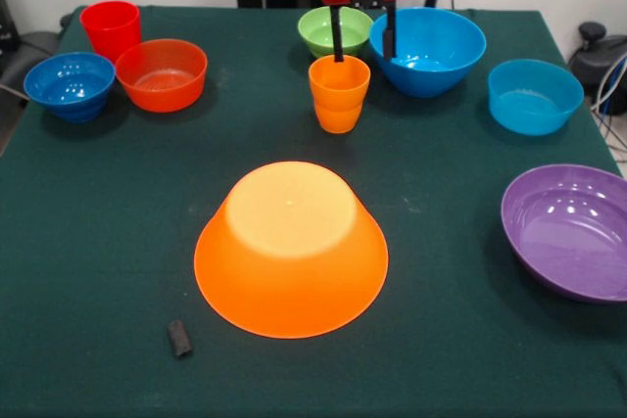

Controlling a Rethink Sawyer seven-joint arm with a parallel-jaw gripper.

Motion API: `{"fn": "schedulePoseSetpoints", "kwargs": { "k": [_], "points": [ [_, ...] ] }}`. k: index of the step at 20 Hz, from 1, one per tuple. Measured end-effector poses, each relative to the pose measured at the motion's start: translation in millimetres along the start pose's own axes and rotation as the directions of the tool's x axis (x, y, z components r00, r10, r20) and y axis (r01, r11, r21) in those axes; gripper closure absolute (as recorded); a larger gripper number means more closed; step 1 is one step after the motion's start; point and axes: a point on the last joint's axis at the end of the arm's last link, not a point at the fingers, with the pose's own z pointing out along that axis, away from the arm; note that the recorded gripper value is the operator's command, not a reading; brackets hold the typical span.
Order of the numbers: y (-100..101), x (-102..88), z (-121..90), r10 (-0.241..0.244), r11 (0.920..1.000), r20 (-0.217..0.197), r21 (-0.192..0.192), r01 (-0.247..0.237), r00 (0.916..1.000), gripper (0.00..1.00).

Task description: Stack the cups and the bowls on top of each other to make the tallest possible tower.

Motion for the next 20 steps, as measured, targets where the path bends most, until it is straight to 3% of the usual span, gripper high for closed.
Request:
{"fn": "schedulePoseSetpoints", "kwargs": {
  "k": [10, 20],
  "points": [
    [-4, -0.4, -1, -0.021, 0.9997, 0.047, 0.01, 0.021, 0.9987, 0.0],
    [-33, 19.3, -9, -0.044, 0.9986, 0.128, 0.035, 0.039, 0.9908, 0.0]
  ]
}}
